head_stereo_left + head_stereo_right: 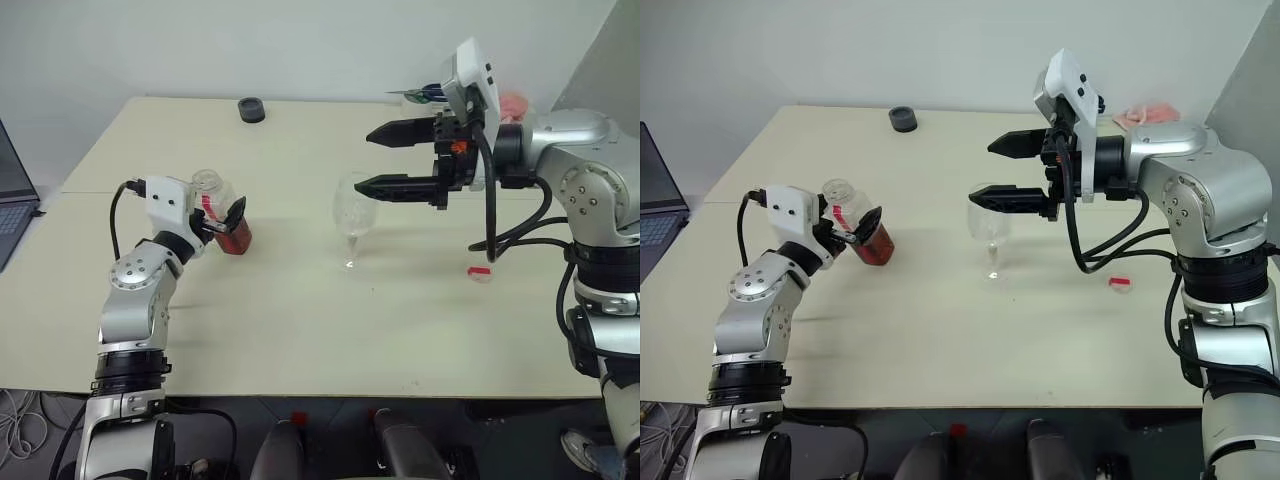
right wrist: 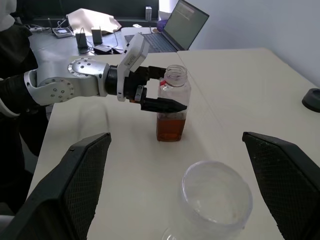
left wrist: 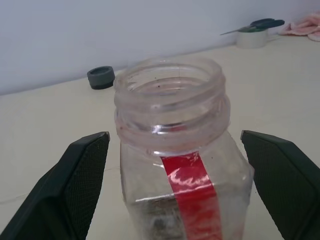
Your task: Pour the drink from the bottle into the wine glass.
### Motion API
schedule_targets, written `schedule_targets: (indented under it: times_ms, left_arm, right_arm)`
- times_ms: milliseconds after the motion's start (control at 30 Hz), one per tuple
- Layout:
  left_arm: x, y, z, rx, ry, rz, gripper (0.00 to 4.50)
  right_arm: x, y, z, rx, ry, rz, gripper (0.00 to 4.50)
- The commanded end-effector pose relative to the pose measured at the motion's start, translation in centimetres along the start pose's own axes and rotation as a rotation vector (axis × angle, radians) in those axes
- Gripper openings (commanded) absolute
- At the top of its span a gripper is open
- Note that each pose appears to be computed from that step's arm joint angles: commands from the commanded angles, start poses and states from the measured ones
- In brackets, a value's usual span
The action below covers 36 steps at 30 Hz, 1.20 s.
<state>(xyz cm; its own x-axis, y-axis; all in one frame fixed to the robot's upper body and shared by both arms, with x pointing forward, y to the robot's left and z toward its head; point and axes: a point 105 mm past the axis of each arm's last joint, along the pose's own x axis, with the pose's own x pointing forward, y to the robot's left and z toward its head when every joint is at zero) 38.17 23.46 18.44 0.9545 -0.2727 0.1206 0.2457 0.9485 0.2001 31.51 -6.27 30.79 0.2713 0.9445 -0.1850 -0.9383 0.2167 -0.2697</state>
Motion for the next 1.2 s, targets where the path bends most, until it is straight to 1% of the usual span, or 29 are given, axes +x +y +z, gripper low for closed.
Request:
schedule_targets:
  times_ms: [33,100,133,167,200,233,333,400,500,567,633,700,800,867,933,1067,1200]
  left_arm:
    - [0.3,-0.3,1.1,0.007,-0.053,-0.017,3.60]
    - [0.3,-0.3,1.0,-0.005,-0.058,-0.014,3.02]
    - [0.2,-0.3,0.8,-0.011,-0.056,-0.012,2.61]
    - [0.2,-0.3,0.7,-0.015,-0.054,-0.009,2.31]
    - [0.1,-0.3,0.6,-0.017,-0.052,-0.007,2.11]
    - [0.1,-0.3,0.5,-0.017,-0.051,-0.006,2.07]
    - [-0.1,0.0,0.4,-0.013,-0.051,-0.001,2.05]
    - [0.1,0.4,1.3,0.005,-0.071,-0.003,2.05]
    - [1.0,0.3,4.3,0.079,-0.124,-0.043,1.99]
    - [1.6,-0.1,5.9,0.154,-0.150,-0.082,1.99]
    - [2.8,-1.4,8.4,0.259,-0.196,-0.146,1.98]
    - [3.9,-2.9,10.2,0.374,-0.227,-0.214,1.98]
    - [5.2,-5.6,11.0,0.515,-0.260,-0.318,1.97]
    - [5.9,-7.2,11.3,0.574,-0.284,-0.373,1.95]
    - [6.3,-8.2,11.4,0.616,-0.306,-0.410,1.95]
    - [7.1,-10.3,11.2,0.772,-0.336,-0.482,1.95]
    - [7.6,-11.1,11.1,0.849,-0.361,-0.513,1.94]
  right_arm:
    - [-0.4,0.1,0.7,-0.041,-0.007,-0.015,4.50]
    - [-0.5,0.1,0.6,-0.043,0.000,-0.021,4.50]
    - [-0.5,0.0,0.6,-0.043,0.001,-0.023,4.50]
    - [-0.5,0.0,0.6,-0.044,0.003,-0.024,4.50]
    - [-0.6,0.0,0.5,-0.045,0.004,-0.025,4.50]
    - [-0.6,0.0,0.5,-0.045,0.004,-0.026,4.50]
    - [-1.0,-0.2,0.3,-0.040,0.004,-0.050,4.50]
    - [-2.0,-1.0,-0.2,-0.053,-0.034,-0.114,4.50]
    - [-4.3,-2.5,-1.7,-0.094,-0.091,-0.265,4.50]
    - [-5.5,-2.5,-2.8,-0.079,-0.093,-0.304,4.50]
    - [-7.3,-1.7,-4.4,-0.048,-0.112,-0.347,4.50]
    - [-7.8,0.3,-6.0,-0.005,-0.108,-0.342,4.50]
    - [-6.8,3.8,-7.9,0.036,-0.074,-0.288,4.50]
    - [-6.2,4.8,-8.4,0.045,-0.065,-0.307,4.50]
    - [-5.6,5.5,-8.5,0.047,-0.063,-0.314,4.50]
    - [-5.0,6.1,-8.3,0.050,-0.078,-0.332,4.50]
    - [-5.3,6.1,-8.4,0.023,-0.077,-0.364,4.50]
